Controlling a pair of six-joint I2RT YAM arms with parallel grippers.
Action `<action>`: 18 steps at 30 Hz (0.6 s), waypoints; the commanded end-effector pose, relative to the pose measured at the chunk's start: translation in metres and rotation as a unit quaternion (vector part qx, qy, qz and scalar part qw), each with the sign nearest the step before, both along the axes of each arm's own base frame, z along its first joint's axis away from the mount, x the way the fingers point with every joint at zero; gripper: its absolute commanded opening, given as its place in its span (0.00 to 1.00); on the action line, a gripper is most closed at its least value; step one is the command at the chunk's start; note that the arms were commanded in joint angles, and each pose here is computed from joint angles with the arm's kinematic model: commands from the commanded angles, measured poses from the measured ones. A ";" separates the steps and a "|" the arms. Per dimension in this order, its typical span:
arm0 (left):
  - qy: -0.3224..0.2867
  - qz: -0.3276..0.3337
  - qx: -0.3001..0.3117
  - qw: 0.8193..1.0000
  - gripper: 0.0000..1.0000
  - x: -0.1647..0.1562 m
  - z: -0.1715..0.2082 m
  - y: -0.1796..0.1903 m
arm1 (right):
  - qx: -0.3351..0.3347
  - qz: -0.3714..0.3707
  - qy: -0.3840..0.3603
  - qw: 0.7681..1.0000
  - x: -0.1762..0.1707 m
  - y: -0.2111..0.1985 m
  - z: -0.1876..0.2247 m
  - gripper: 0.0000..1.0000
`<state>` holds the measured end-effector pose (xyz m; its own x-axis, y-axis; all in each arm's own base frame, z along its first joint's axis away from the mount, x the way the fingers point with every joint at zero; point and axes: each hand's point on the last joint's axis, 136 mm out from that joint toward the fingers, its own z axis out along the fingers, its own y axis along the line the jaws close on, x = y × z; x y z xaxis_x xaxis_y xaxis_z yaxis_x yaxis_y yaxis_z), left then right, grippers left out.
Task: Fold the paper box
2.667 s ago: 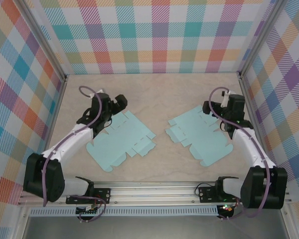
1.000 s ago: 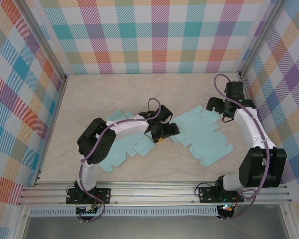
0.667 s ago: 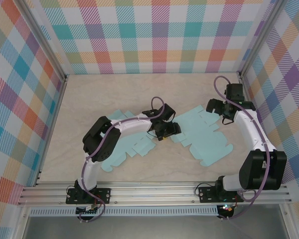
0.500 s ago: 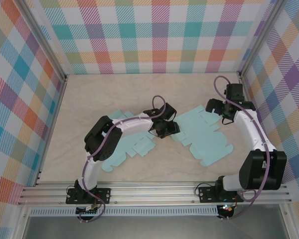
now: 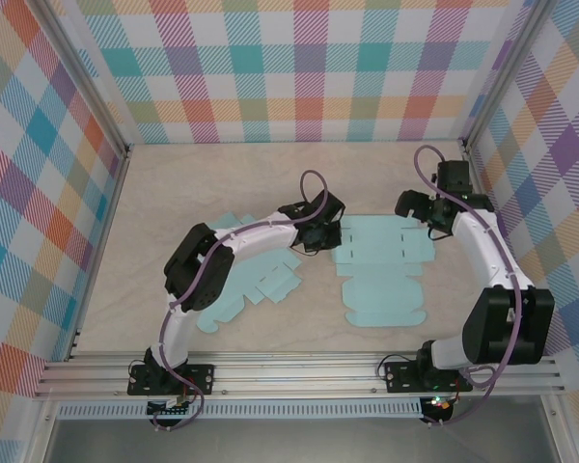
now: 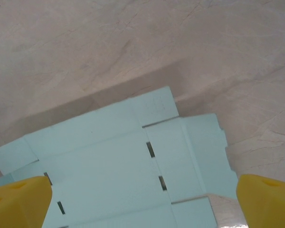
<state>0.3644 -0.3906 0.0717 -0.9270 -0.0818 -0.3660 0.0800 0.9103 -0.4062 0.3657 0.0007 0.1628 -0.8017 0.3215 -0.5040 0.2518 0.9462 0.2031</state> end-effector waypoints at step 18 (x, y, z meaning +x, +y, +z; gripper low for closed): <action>-0.211 -0.181 -0.010 0.961 0.00 0.087 0.109 0.065 | 0.153 0.091 -0.015 0.984 0.040 0.048 -0.006 1.00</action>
<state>0.4522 -0.3080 0.1606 -0.7360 0.1439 -0.6615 0.4305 0.8536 -0.2933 0.4006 0.0434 0.1651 -0.8399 0.3384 -0.4243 0.1342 0.8870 0.4417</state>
